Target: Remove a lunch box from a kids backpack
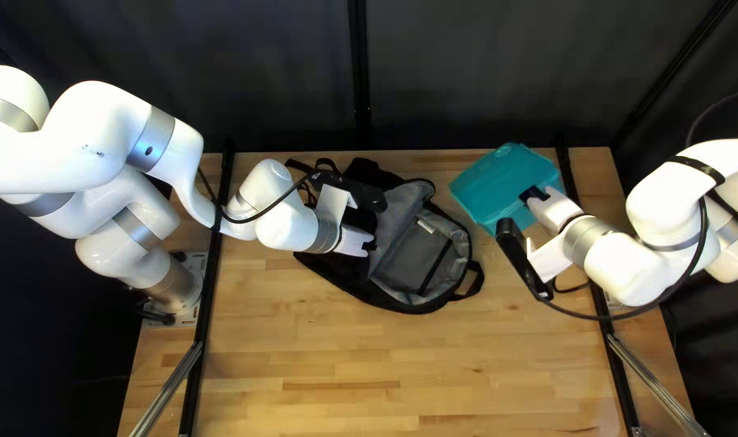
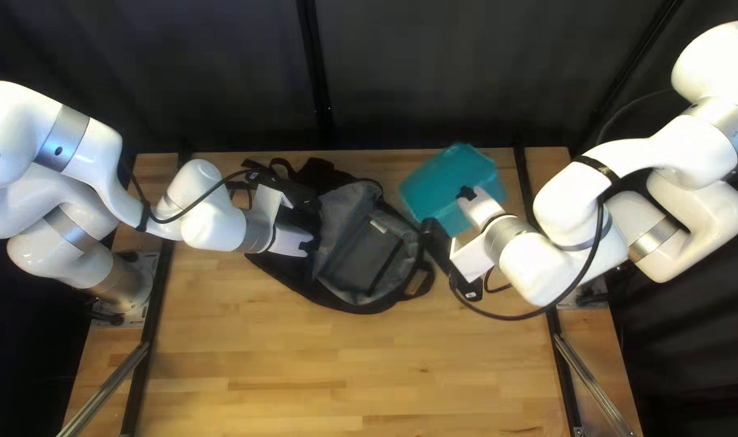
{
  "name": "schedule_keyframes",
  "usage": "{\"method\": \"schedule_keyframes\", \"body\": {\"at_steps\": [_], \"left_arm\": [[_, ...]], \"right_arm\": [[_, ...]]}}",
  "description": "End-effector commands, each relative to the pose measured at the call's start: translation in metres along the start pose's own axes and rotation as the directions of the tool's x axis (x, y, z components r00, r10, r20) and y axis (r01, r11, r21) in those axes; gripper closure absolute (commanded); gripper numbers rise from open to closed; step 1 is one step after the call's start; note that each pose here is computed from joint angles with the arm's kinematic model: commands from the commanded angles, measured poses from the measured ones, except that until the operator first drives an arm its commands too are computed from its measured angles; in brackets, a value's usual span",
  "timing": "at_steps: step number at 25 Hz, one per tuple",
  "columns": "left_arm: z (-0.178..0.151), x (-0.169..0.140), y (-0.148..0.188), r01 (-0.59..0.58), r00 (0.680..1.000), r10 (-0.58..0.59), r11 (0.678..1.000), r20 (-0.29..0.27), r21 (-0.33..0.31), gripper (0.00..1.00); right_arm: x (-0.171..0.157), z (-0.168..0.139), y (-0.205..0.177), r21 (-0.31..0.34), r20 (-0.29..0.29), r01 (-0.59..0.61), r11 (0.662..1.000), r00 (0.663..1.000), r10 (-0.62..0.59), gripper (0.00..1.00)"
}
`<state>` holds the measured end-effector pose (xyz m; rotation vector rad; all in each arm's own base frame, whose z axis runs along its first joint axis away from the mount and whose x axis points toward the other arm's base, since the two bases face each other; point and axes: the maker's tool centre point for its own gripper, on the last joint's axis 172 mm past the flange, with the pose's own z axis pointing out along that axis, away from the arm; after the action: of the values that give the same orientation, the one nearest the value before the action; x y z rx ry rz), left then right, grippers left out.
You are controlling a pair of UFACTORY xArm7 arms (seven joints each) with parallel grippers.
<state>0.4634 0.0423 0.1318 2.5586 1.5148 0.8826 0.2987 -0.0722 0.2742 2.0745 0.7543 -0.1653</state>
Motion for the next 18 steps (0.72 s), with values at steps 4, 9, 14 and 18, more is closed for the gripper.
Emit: {"method": "schedule_keyframes", "body": {"at_steps": [4, 9, 14, 18], "left_arm": [[0.000, 0.000, 0.000, 0.000, 1.000, 0.000, 1.000, 0.000, 0.000, 1.00], [0.000, 0.000, 0.000, 0.000, 1.000, 0.000, 1.000, 0.000, 0.000, 1.00], [0.000, 0.000, 0.000, 0.000, 1.000, 0.000, 1.000, 0.000, 0.000, 1.00], [0.000, 0.000, 0.000, 0.000, 1.000, 0.000, 1.000, 0.000, 0.000, 1.00]], "right_arm": [[-0.037, 0.047, -0.011, -0.020, 0.050, -0.059, 0.998, 0.997, 0.060, 1.00], [-0.051, 0.066, -0.021, -0.066, 0.048, -0.114, 0.991, 0.992, 0.117, 1.00], [-0.045, 0.070, -0.021, -0.118, 0.046, -0.157, 0.981, 0.986, 0.163, 1.00], [-0.036, 0.072, -0.014, -0.163, 0.055, -0.188, 0.969, 0.978, 0.199, 1.00]]}}
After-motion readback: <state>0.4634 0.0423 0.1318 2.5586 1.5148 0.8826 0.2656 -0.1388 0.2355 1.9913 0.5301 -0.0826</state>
